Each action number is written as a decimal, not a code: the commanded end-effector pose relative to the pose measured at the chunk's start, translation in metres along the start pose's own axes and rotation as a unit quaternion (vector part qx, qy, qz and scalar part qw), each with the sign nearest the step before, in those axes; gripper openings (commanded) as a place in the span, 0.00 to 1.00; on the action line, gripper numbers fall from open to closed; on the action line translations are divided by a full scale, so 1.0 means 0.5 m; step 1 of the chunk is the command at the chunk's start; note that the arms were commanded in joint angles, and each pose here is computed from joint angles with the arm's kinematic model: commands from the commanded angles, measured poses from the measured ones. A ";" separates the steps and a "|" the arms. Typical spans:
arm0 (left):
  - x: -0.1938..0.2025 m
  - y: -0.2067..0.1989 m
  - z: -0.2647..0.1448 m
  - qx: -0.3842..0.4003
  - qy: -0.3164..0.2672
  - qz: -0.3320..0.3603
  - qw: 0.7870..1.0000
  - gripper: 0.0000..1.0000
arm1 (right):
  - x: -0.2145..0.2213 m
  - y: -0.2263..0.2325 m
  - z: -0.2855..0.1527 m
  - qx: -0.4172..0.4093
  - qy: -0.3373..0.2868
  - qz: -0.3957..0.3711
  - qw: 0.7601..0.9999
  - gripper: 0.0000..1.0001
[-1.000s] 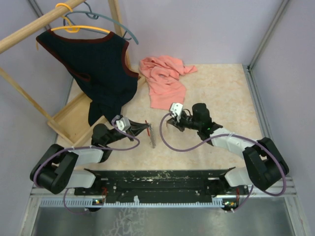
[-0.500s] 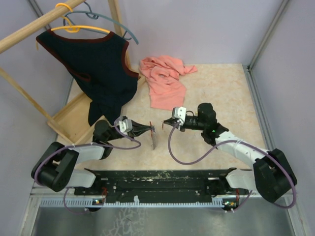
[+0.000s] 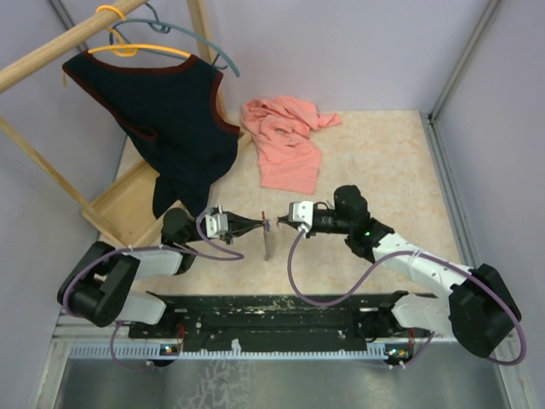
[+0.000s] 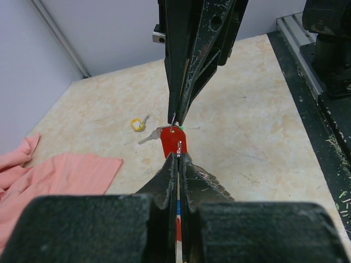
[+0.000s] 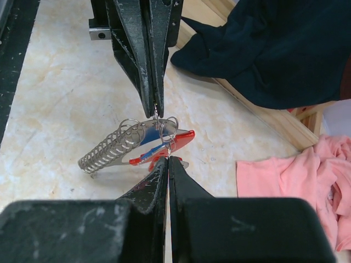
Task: Put the keys on the keyring
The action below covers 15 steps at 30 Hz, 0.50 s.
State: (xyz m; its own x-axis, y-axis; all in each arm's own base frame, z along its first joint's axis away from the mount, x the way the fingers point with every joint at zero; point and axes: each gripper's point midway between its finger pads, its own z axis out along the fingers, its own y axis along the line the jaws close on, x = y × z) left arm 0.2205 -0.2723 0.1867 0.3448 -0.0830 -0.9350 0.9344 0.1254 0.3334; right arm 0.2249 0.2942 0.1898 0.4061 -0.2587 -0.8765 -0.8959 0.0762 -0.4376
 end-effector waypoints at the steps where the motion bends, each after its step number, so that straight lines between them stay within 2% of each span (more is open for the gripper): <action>1: -0.022 -0.010 -0.003 0.009 -0.029 0.028 0.999 0.00 | -0.048 -0.016 0.000 0.014 -0.035 -0.045 0.998 0.00; 15: -0.016 -0.016 -0.003 0.013 -0.034 0.021 0.999 0.00 | -0.046 0.018 0.015 -0.042 -0.039 -0.035 0.998 0.00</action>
State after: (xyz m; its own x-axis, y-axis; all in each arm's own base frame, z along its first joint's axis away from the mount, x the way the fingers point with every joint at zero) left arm 0.2133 -0.2723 0.1849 0.3509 -0.1273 -0.9277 0.9344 0.1128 0.3379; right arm 0.2165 0.2981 0.1885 0.4369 -0.2379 -0.8675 -0.8893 0.0309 -0.4564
